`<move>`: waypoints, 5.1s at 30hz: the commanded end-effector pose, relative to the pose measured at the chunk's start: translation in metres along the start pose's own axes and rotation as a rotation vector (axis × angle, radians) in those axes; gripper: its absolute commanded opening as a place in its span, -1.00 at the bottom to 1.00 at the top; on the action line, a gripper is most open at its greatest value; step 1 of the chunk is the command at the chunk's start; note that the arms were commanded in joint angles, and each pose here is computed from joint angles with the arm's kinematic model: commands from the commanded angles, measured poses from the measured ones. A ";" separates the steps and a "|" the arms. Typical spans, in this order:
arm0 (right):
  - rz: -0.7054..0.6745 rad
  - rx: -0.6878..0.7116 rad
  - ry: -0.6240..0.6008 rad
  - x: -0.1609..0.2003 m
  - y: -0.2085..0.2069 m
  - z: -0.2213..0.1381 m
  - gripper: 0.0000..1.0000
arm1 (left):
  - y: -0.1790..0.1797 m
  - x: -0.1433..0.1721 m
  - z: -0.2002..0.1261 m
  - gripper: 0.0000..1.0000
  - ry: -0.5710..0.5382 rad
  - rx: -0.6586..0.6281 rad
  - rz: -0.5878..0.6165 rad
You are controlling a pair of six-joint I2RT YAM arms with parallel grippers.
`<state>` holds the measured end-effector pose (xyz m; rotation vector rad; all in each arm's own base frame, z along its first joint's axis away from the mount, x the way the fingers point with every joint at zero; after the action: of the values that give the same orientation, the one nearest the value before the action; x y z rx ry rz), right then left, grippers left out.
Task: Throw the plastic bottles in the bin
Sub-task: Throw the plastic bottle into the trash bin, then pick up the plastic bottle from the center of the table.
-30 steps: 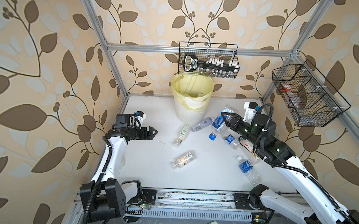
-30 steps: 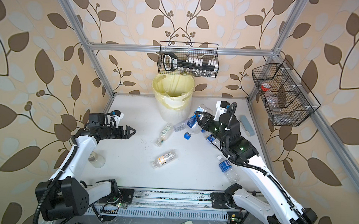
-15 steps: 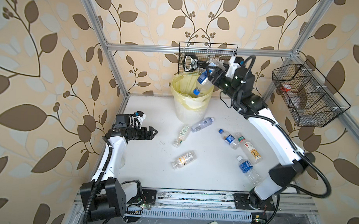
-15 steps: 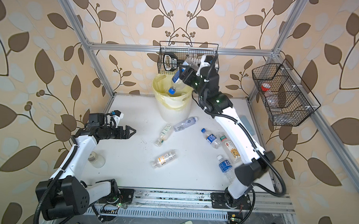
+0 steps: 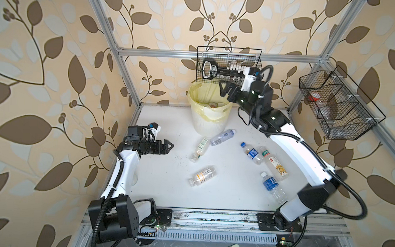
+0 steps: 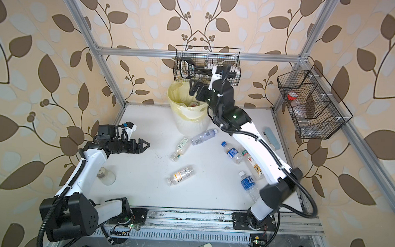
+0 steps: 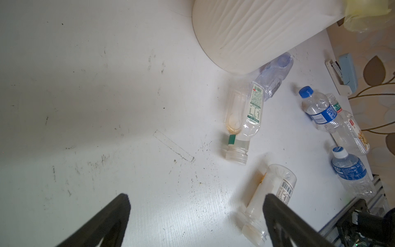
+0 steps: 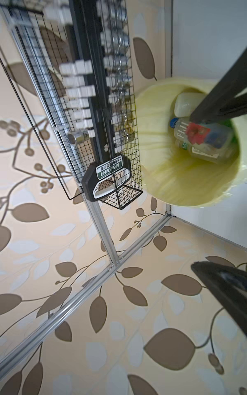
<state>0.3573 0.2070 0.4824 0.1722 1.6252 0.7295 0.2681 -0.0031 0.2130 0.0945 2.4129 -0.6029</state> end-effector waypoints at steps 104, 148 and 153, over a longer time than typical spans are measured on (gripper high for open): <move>0.048 0.526 0.496 0.207 -0.211 -0.142 1.00 | -0.117 -0.007 0.193 0.89 0.364 -0.092 0.363; 0.154 0.518 0.499 0.216 -0.216 -0.146 1.00 | -0.115 -0.007 0.102 0.03 0.284 -0.139 0.464; 0.162 0.522 0.496 0.216 -0.217 -0.148 1.00 | -0.110 -0.013 0.083 0.03 0.256 -0.153 0.462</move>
<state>0.2403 0.0940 0.1866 0.5109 2.2856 0.4545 0.3120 -0.1472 0.1957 0.6650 2.5579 -0.2107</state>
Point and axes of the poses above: each gripper's point midway between its finger pads, its own z axis out along the fingers, its own y axis along the line the jaws close on, x = y × z, the point moved 6 cm from there along -z, back along the fingers, and after that the axes turned 1 degree about z, right-handed, at the moved point
